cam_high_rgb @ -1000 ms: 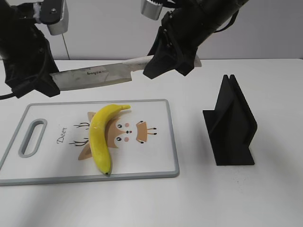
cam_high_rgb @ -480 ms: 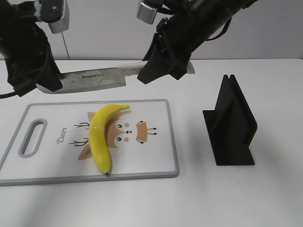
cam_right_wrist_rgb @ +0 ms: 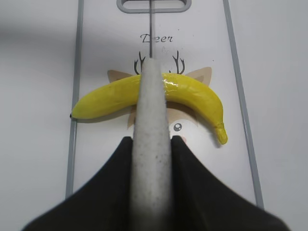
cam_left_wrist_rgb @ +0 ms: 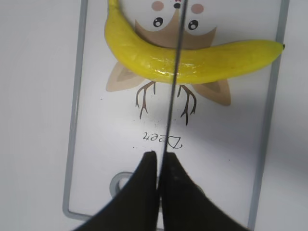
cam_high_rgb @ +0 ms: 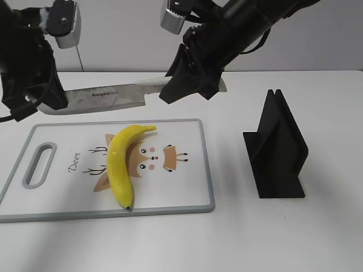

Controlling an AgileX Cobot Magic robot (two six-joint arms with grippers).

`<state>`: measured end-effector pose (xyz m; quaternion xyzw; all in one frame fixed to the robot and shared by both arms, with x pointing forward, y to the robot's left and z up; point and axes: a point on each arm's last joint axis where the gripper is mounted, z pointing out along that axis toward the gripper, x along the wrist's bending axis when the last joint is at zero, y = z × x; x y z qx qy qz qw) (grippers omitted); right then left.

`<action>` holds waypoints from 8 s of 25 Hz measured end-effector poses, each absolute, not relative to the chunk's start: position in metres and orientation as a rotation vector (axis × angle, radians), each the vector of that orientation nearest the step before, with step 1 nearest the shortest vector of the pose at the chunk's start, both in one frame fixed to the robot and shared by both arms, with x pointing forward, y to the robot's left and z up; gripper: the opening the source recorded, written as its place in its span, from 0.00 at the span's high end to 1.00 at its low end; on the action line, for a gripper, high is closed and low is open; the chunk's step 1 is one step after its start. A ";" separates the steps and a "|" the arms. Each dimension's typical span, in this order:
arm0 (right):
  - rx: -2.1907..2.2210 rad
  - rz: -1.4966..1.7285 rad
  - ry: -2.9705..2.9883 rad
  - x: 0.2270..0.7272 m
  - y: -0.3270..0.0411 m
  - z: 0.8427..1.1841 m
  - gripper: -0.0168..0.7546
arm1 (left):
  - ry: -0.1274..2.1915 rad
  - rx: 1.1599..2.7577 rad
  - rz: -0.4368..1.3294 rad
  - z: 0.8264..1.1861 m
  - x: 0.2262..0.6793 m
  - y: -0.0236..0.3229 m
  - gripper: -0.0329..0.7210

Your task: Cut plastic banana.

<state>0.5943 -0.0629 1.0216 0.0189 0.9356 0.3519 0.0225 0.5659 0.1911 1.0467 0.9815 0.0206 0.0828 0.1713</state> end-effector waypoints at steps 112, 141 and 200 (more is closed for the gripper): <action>1.689 0.648 2.291 0.497 -0.156 1.125 0.74 | 1.498 2.199 0.526 1.137 0.395 0.260 0.20; 1.972 0.553 1.999 0.474 -0.183 1.066 0.74 | 1.226 1.794 0.846 1.056 0.236 0.302 0.21; 1.640 0.673 2.225 0.460 -0.182 1.074 0.18 | 1.469 1.637 1.021 1.057 0.236 0.301 0.22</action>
